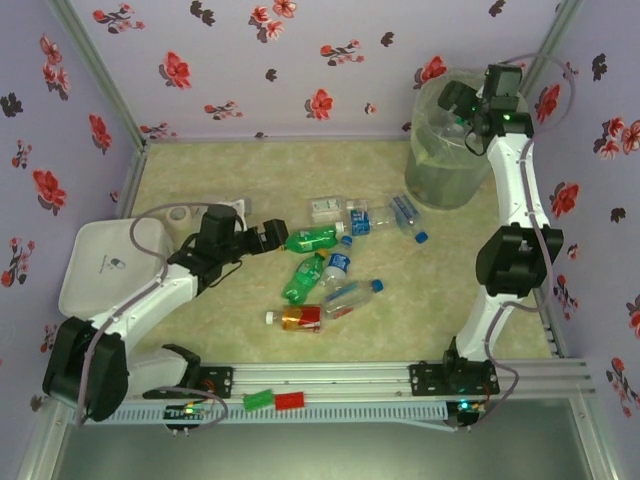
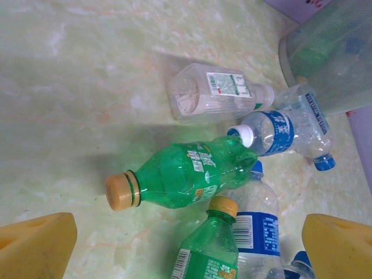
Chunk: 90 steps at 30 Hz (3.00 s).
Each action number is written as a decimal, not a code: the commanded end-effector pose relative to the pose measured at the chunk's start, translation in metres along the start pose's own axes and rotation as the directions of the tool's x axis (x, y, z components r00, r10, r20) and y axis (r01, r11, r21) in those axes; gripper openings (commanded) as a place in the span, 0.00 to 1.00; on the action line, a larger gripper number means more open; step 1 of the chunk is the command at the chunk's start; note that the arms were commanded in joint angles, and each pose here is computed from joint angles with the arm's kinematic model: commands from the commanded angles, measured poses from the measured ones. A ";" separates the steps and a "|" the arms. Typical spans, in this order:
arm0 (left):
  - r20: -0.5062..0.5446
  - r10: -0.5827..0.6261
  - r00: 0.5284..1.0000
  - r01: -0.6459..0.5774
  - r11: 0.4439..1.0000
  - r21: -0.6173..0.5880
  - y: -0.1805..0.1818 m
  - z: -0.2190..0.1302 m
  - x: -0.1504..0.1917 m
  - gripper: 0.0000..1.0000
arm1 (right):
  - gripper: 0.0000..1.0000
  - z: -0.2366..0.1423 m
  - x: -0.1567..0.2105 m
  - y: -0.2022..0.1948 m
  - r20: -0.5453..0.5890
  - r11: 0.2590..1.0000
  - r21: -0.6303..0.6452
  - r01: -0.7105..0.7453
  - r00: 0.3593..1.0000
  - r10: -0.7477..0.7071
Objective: Put the plastic bottles in the bin
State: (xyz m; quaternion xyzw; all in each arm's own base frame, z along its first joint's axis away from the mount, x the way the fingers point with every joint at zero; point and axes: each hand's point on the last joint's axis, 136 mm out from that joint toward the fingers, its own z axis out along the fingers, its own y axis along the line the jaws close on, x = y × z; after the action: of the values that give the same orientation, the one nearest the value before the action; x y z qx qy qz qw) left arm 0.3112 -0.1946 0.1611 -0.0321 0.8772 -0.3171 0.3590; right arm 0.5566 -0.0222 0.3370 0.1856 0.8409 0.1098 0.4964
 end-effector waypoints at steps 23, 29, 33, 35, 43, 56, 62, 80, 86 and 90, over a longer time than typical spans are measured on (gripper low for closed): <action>-0.157 0.429 0.890 -0.423 0.903 0.071 -0.038 0.017 -0.017 1.00 | 1.00 -0.145 0.132 0.090 -0.073 0.956 -0.275 0.096 0.990 -0.121; -0.218 0.552 0.805 -0.537 0.834 0.128 -0.058 0.055 -0.022 1.00 | 1.00 -0.142 0.193 0.069 -0.189 0.966 -0.258 0.025 0.979 -0.076; -0.240 0.609 0.756 -0.591 0.793 0.150 -0.065 0.075 -0.029 1.00 | 1.00 -0.134 0.223 0.053 -0.248 0.974 -0.227 -0.007 0.967 -0.050; -0.258 0.628 0.734 -0.609 0.777 0.159 -0.068 0.083 -0.032 1.00 | 1.00 -0.131 0.233 0.047 -0.256 0.977 -0.213 -0.027 0.966 -0.029; -0.350 0.681 0.643 -0.649 0.727 0.223 -0.070 0.109 -0.022 1.00 | 0.99 -0.130 0.258 0.017 -0.271 0.991 -0.135 -0.004 0.962 -0.033; -0.409 0.701 0.584 -0.625 0.710 0.323 -0.082 0.149 0.000 1.00 | 1.00 -0.116 0.267 0.003 -0.212 0.994 -0.101 -0.047 0.977 0.025; -0.457 0.709 0.537 -0.626 0.698 0.348 -0.079 0.168 0.014 1.00 | 1.00 -0.111 0.268 0.001 -0.224 0.995 -0.087 -0.039 0.974 0.018; -0.519 0.713 0.471 -0.700 0.660 0.271 -0.049 0.209 0.014 1.00 | 1.00 -0.111 0.271 0.007 -0.248 0.991 -0.122 -0.056 0.968 0.024; -0.540 0.697 0.471 -0.714 0.661 0.232 -0.036 0.216 0.016 1.00 | 1.00 -0.111 0.270 0.017 -0.262 0.984 -0.161 -0.077 0.965 0.032; -0.537 0.699 0.471 -0.738 0.646 0.194 -0.029 0.223 0.012 1.00 | 1.00 -0.111 0.272 0.022 -0.276 0.979 -0.187 -0.081 0.961 0.026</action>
State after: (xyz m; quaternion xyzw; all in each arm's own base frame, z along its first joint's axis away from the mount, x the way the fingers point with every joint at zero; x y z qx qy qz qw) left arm 0.4401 -0.3462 0.0664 0.4289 0.8744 -0.1263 0.1887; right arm 0.3383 0.1049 0.1710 0.1429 0.8901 0.2043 0.3816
